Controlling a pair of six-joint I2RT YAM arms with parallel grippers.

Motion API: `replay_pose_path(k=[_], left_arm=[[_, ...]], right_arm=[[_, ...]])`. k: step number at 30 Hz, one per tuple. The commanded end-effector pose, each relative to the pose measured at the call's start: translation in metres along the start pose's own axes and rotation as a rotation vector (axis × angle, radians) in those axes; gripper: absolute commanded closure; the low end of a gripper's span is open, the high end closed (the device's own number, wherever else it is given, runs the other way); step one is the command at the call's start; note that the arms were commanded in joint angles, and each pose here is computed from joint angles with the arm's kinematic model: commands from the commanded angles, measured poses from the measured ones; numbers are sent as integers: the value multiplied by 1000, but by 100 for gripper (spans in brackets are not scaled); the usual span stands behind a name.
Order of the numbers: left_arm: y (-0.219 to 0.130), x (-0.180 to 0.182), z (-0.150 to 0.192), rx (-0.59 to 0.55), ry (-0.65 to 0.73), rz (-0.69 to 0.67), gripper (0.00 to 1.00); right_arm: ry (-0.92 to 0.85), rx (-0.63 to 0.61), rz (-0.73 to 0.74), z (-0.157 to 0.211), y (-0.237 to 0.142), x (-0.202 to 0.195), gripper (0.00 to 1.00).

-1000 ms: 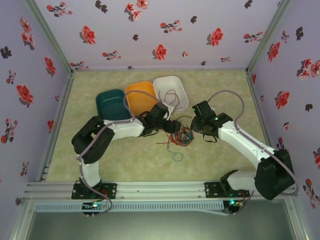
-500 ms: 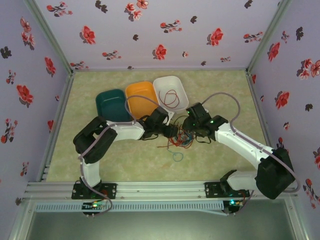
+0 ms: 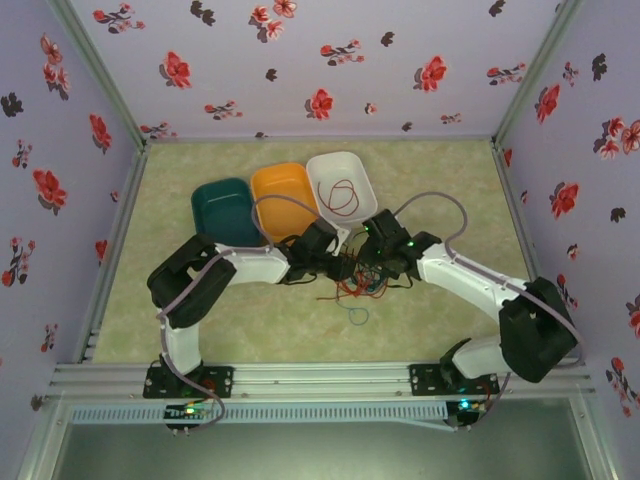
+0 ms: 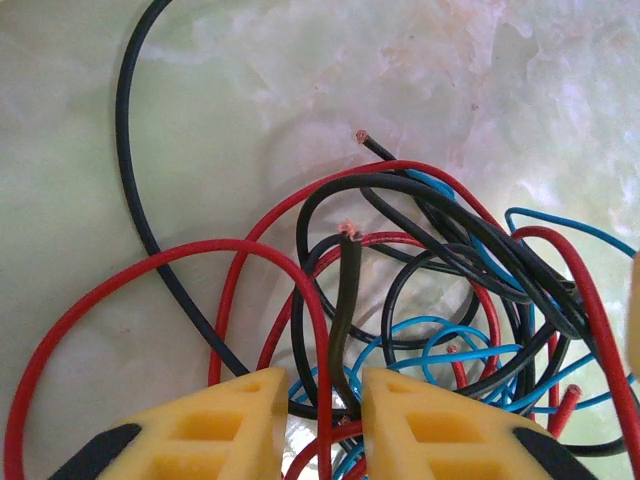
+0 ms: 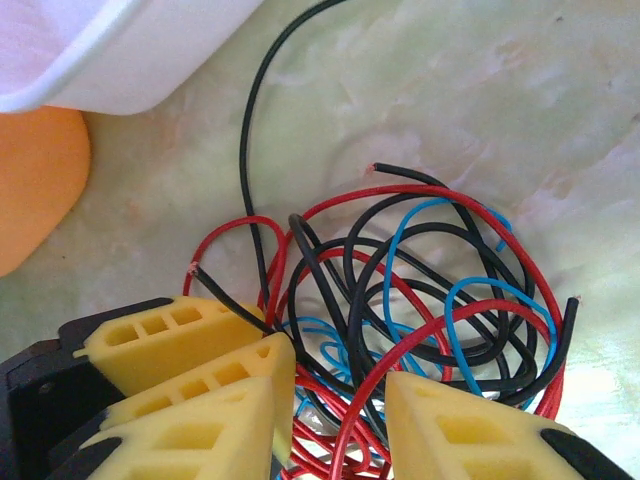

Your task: Untangle the cables

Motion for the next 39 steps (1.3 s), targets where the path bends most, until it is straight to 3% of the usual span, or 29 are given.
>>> replay_pose_path(k=[1, 24, 28, 39], left_arm=[[-7, -10, 1, -8, 18, 34, 74], [-7, -9, 1, -14, 22, 37, 75], [-7, -9, 2, -15, 23, 38, 75], [-9, -9, 1, -22, 24, 38, 76]], right_arm=[[25, 22, -1, 7, 8, -1, 65], [35, 18, -55, 11, 14, 2, 82], [24, 1, -14, 9, 12, -3, 71], [2, -44, 12, 0, -15, -5, 68]])
Point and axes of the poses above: each hand's point on the last joint's axis, 136 mm out from that joint toward the fingers, its own y axis out along the fingers, its own x axis along the line the jaws close on, z = x × y, the point moved 4 cm from there along -y, back along the fingers, and after that the axes turned 8 degrees about -y, right-handed, at the moved point
